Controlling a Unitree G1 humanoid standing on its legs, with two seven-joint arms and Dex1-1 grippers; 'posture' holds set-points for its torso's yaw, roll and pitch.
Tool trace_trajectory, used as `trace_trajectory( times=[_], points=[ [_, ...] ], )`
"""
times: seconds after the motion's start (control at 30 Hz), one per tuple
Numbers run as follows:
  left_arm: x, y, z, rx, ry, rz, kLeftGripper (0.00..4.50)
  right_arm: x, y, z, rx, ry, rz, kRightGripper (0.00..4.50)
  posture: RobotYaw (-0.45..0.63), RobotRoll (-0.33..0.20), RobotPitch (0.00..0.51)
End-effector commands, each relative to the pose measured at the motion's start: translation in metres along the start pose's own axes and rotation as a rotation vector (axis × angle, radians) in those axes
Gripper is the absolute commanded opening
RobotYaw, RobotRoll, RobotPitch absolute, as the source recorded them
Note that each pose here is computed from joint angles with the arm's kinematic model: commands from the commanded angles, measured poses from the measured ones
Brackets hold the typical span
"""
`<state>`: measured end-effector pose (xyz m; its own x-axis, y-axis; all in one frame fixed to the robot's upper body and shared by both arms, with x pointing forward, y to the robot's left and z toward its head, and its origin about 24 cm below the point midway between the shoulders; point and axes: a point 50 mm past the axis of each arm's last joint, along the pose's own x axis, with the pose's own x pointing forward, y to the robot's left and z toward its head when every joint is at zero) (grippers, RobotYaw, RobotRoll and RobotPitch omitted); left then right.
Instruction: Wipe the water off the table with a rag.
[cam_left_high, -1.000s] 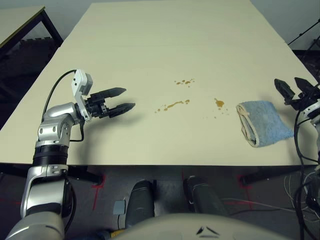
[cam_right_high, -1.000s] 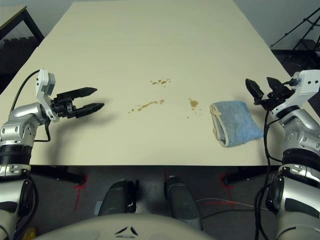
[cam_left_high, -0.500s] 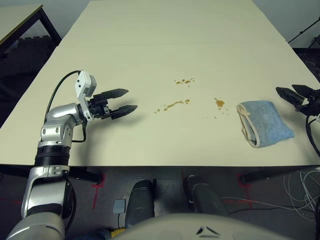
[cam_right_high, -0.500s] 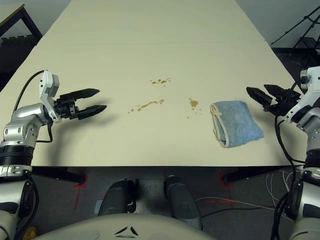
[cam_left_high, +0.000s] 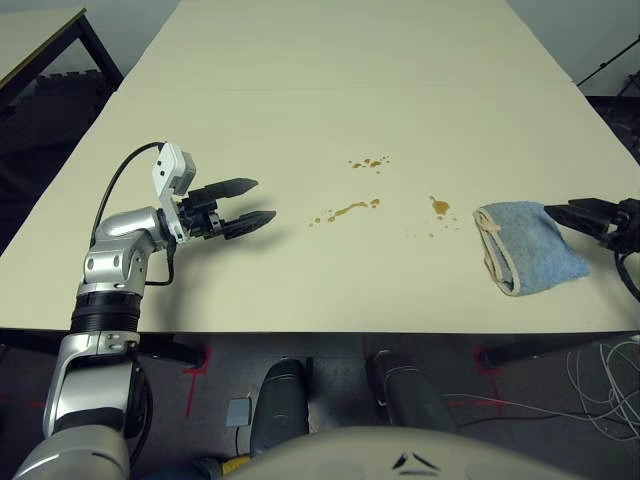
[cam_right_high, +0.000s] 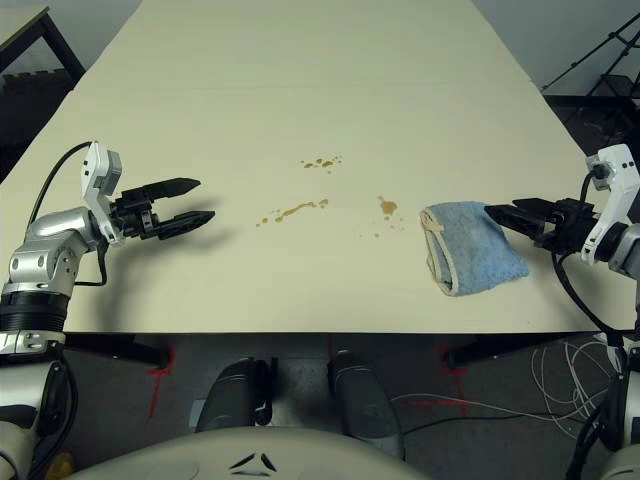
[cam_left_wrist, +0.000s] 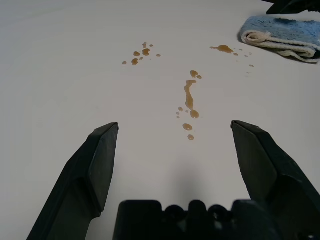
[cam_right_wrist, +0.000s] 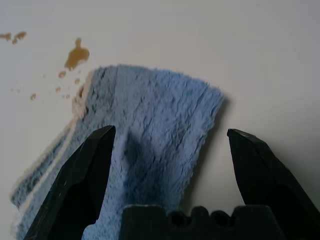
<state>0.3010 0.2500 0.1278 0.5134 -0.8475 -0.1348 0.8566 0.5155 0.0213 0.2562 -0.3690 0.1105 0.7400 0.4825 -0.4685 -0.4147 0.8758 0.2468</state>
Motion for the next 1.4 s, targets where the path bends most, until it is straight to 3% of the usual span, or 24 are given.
trace_trajectory(
  times=[0.03, 0.6, 0.83, 1.23, 1.4],
  points=[
    [-0.001, -0.002, -0.001, 0.009, 0.020, 0.001, 4.50, 0.002, 0.003, -0.005, -0.030, 0.048, 0.015, 4.46, -0.22, 0.000, 0.132],
    [-0.001, -0.001, 0.002, 0.022, 0.019, 0.013, 4.50, 0.026, 0.028, -0.037, -0.078, 0.168, 0.112, 4.46, -0.20, 0.000, 0.132],
    [-0.002, 0.000, 0.001, 0.019, 0.027, 0.017, 4.50, 0.033, 0.026, -0.045, -0.090, 0.178, 0.096, 4.46, -0.21, 0.000, 0.131],
    [-0.001, 0.002, 0.003, 0.024, 0.026, 0.017, 4.50, 0.034, 0.023, -0.041, -0.130, 0.157, 0.080, 0.23, -0.22, 0.000, 0.130],
    [0.000, 0.002, 0.002, 0.023, 0.026, 0.017, 4.50, 0.033, 0.024, -0.033, -0.139, 0.125, 0.087, 0.05, -0.22, 0.000, 0.129]
  ],
)
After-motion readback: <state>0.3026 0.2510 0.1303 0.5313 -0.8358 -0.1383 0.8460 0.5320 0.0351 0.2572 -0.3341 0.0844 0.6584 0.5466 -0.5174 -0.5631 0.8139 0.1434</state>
